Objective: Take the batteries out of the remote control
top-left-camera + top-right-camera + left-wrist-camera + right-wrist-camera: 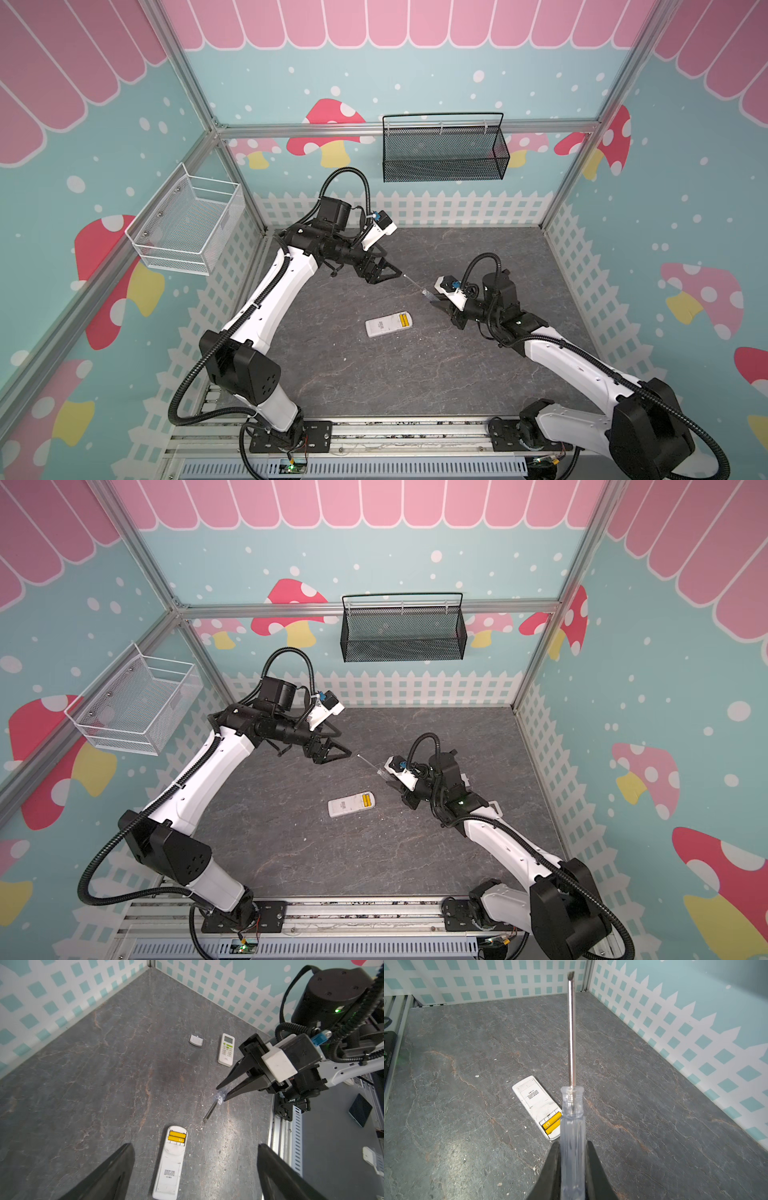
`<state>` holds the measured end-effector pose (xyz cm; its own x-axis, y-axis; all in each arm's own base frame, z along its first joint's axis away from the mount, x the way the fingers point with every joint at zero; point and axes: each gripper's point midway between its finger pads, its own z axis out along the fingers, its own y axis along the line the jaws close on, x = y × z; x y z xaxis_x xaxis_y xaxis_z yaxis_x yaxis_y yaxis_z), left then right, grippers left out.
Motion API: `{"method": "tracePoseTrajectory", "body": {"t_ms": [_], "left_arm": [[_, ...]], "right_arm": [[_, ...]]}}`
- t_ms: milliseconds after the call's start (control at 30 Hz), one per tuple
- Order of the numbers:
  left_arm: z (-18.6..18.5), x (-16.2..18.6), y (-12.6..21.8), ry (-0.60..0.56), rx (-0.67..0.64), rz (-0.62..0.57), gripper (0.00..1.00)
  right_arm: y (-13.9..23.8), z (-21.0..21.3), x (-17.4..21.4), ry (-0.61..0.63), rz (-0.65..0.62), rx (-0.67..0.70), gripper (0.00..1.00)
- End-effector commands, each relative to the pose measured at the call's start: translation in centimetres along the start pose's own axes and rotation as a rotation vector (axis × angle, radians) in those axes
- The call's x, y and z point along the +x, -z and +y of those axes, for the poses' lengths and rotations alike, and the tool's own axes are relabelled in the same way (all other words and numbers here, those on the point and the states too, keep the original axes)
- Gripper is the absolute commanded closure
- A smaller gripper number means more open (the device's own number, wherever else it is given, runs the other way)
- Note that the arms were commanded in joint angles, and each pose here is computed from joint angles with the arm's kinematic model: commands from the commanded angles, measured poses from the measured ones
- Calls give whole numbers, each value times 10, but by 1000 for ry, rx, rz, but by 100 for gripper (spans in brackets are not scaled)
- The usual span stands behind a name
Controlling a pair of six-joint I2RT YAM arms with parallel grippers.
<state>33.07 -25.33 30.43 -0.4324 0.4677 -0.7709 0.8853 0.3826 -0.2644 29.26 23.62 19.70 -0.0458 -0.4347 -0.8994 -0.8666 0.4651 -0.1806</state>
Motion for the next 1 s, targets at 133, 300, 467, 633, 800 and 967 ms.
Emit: {"method": "tracePoseTrajectory", "body": {"t_ms": [133, 300, 467, 633, 800, 967], "left_arm": [[-15, 8, -25, 183, 56, 24, 14], [-14, 12, -32, 307, 64, 6, 17], [-15, 10, -44, 416, 114, -23, 27], [-20, 3, -49, 454, 177, -60, 39], [-23, 4, -53, 443, 187, -55, 53], [-29, 10, -53, 423, 204, -44, 67]], "right_arm": [[5, -7, -14, 204, -39, 100, 100], [11, -18, -25, 270, -36, 205, 100], [10, -21, -32, 299, -34, 237, 100], [2, -15, -30, 307, -26, 207, 100], [-4, -9, -32, 309, -30, 181, 100], [-1, -10, -40, 273, -53, 186, 100]]}}
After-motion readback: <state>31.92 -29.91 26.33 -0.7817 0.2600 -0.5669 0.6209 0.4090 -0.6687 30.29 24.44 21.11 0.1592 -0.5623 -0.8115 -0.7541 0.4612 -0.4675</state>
